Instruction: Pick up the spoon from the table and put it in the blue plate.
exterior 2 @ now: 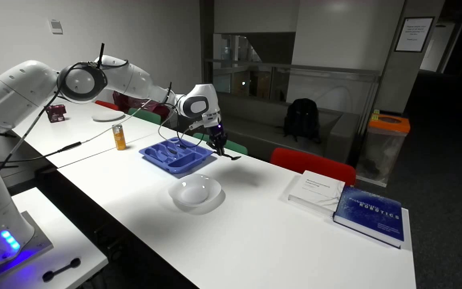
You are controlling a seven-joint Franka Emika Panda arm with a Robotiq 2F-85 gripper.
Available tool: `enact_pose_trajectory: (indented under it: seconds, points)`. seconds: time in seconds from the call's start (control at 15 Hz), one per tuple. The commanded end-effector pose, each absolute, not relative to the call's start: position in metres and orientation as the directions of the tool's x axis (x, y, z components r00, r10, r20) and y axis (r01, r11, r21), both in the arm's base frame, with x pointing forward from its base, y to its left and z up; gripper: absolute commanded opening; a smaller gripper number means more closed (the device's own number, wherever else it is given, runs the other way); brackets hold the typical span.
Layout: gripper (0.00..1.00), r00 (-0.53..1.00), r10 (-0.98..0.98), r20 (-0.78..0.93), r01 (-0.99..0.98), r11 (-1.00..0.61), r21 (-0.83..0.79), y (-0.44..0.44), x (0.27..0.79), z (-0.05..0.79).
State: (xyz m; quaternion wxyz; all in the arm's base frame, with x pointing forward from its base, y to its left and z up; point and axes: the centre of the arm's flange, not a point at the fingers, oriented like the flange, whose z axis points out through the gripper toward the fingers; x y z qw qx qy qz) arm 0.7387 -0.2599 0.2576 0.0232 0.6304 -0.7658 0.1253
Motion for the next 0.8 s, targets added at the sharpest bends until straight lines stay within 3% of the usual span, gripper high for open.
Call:
enact_pose_trajectory:
  seconds: [0.0,0.6,0.67,0.73]
  points:
    - [0.03,-0.228,-0.953,0.202,-0.957,0.181,-0.228,-0.227,0.707,0.299]
    - [0.03,-0.218,-0.951,0.221,-0.946,0.149,-0.289,-0.173,0.679,0.327]
    - [0.12,-0.210,-0.952,0.223,-0.949,0.143,-0.282,-0.180,0.713,0.320]
    - [0.12,-0.208,-0.953,0.222,-0.951,0.144,-0.273,-0.178,0.708,0.319]
